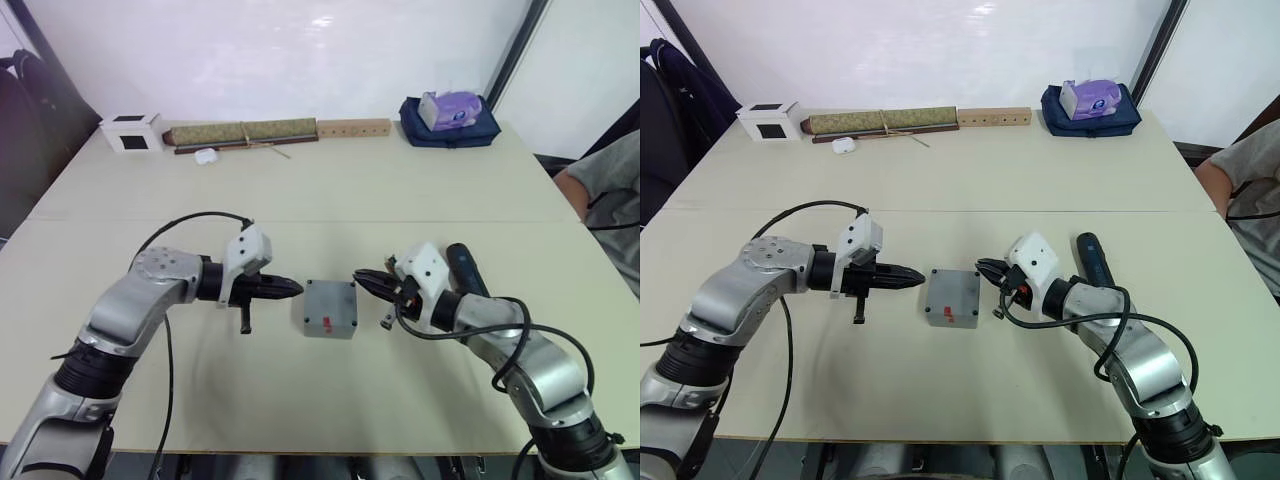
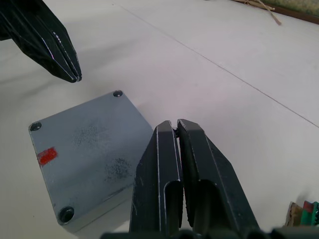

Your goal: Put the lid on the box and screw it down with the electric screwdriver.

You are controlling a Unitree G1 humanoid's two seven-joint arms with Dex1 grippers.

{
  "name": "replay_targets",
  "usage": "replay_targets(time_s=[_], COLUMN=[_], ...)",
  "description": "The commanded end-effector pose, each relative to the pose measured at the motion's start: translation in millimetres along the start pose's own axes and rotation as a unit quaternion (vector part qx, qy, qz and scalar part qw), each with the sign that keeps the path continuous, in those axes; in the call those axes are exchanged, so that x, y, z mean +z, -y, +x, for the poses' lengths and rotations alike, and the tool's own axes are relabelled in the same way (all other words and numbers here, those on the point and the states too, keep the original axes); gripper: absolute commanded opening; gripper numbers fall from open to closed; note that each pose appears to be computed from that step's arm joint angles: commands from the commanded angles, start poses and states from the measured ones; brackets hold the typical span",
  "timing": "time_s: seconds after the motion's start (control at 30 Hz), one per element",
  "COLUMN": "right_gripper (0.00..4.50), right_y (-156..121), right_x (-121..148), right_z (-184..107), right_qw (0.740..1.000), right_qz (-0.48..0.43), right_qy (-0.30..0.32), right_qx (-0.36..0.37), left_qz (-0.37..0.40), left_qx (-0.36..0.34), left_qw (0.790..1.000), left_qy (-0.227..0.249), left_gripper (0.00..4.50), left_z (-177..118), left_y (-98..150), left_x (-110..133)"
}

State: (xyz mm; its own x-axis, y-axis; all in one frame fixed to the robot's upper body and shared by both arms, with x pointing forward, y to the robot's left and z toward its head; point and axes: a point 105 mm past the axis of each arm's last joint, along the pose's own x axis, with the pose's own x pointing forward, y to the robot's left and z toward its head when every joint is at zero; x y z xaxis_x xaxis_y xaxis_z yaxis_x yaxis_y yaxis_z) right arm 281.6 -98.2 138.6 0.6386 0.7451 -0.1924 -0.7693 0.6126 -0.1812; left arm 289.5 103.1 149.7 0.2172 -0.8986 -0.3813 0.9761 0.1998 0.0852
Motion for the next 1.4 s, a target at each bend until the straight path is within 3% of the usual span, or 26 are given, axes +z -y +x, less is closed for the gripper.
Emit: replay_targets(time_s=[0.03, 0.67, 0.8, 1.0, 1.2, 1.27, 1.33, 1.4], right_gripper=[0.09, 0.09, 1.17, 3.52, 3.52, 4.15, 4.49, 4.49], right_y=[-2.8, 3.5, 2.4, 14.3, 69.0, 86.1, 102.2, 114.4], right_x=[2.2, 0.9, -0.7, 3.9, 15.4, 22.1, 27.6, 28.8], right_z=[0.1, 8.0, 6.0, -0.9, -32.2, -48.0, -66.6, -83.6], right_qw=[1.0, 1.0, 1.0, 1.0, 0.995, 0.991, 0.985, 0.977], right_qz=[-0.012, -0.018, -0.021, -0.021, 0.043, 0.06, 0.081, 0.108], right_qy=[0.008, 0.009, 0.002, 0.001, -0.035, -0.052, -0.082, -0.119], right_qx=[0.006, 0.007, 0.011, 0.0, -0.085, -0.104, -0.125, -0.142], left_qz=[0.023, 0.022, 0.021, 0.008, 0.022, 0.041, 0.065, 0.087], left_qx=[-0.001, 0.006, 0.007, 0.009, -0.001, -0.017, -0.035, -0.049], left_qw=[1.0, 1.0, 1.0, 1.0, 0.997, 0.995, 0.993, 0.991], left_qy=[-0.001, 0.001, 0.002, 0.028, 0.077, 0.085, 0.087, 0.085], left_gripper=[0.0, 0.0, 0.0, 0.0, 0.0, 0.0, 0.0, 0.0], left_z=[-2.3, -1.8, -1.5, -1.4, 2.2, 6.5, 10.2, 13.9], left_y=[2.3, 0.3, 1.1, -3.9, -10.1, -5.7, 0.8, 7.0], left_x=[5.0, 2.4, 2.5, 13.7, 43.3, 54.7, 63.8, 68.3])
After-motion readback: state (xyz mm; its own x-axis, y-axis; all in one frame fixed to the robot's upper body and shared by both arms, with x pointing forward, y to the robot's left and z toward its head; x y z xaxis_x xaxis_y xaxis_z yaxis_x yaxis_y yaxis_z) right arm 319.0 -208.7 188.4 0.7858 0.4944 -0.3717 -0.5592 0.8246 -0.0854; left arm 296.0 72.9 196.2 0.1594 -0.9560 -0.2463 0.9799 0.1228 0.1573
